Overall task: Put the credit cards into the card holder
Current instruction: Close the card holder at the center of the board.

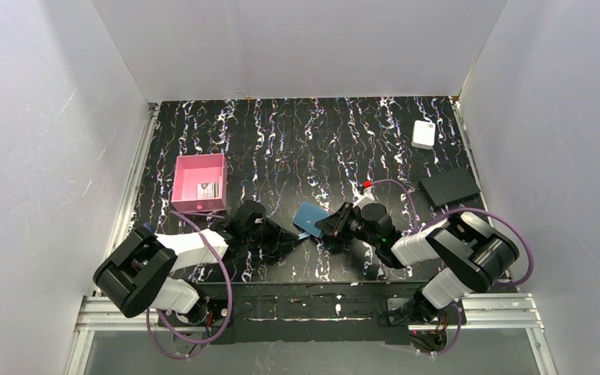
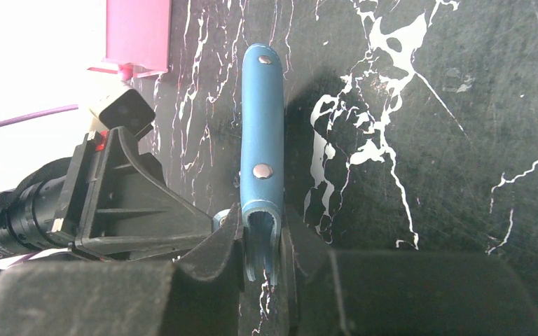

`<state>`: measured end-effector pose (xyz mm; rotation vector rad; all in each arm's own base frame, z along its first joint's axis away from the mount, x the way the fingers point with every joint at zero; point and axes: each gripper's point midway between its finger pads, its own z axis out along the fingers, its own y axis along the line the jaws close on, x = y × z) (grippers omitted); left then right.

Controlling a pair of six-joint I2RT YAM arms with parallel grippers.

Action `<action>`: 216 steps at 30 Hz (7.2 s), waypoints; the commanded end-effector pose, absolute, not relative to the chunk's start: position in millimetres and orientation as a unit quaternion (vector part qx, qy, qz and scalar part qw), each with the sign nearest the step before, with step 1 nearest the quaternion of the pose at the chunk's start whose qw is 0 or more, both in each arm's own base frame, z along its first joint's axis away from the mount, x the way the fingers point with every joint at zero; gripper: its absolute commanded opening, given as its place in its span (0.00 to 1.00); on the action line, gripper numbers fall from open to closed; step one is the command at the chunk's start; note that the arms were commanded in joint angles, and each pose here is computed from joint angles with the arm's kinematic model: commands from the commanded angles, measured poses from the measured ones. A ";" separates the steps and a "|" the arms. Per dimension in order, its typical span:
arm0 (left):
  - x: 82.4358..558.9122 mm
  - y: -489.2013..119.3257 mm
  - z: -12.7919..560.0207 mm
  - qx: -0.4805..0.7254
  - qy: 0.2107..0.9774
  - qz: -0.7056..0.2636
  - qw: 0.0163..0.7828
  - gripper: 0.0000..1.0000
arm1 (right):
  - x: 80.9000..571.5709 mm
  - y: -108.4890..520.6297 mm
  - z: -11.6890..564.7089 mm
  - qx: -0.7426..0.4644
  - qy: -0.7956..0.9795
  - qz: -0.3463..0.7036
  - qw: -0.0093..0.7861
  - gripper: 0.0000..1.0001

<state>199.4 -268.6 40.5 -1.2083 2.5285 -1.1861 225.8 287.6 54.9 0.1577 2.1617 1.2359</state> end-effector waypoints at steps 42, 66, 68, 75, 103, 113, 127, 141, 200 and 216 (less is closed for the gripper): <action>236.6 -274.6 62.8 -0.266 0.893 -0.334 0.145 0.00 | 219.0 313.6 67.5 -0.106 0.819 0.386 0.410 0.01; 240.8 -263.8 56.9 -0.289 0.891 -0.320 0.144 0.00 | 207.6 318.2 66.8 -0.124 0.814 0.383 0.418 0.01; 241.8 -265.0 57.4 -0.287 0.891 -0.321 0.145 0.00 | 207.7 319.4 66.5 -0.124 0.815 0.384 0.417 0.01; 242.6 -264.2 61.1 -0.284 0.889 -0.325 0.152 0.00 | 207.4 320.8 63.4 -0.122 0.817 0.384 0.412 0.01; 251.1 -272.9 69.9 -0.257 0.893 -0.333 0.163 0.00 | 204.4 324.9 58.9 -0.132 0.819 0.387 0.402 0.01; 256.3 -283.1 60.8 -0.243 0.906 -0.318 0.140 0.00 | 198.1 327.9 60.4 -0.135 0.813 0.402 0.399 0.01; 264.1 -287.1 57.2 -0.216 0.921 -0.292 0.137 0.00 | 185.6 330.3 51.9 -0.109 0.811 0.441 0.368 0.01; 261.9 -303.5 37.6 -0.165 0.952 -0.252 0.060 0.00 | 174.7 325.4 34.9 -0.063 0.820 0.472 0.319 0.01; 228.0 -313.6 -38.0 -0.122 0.989 0.074 0.038 0.00 | 213.4 230.0 44.0 -0.007 0.872 0.354 0.337 0.98; 225.3 -318.4 -40.2 -0.108 0.992 0.052 0.032 0.00 | 224.3 217.2 72.3 -0.041 0.865 0.315 0.388 0.39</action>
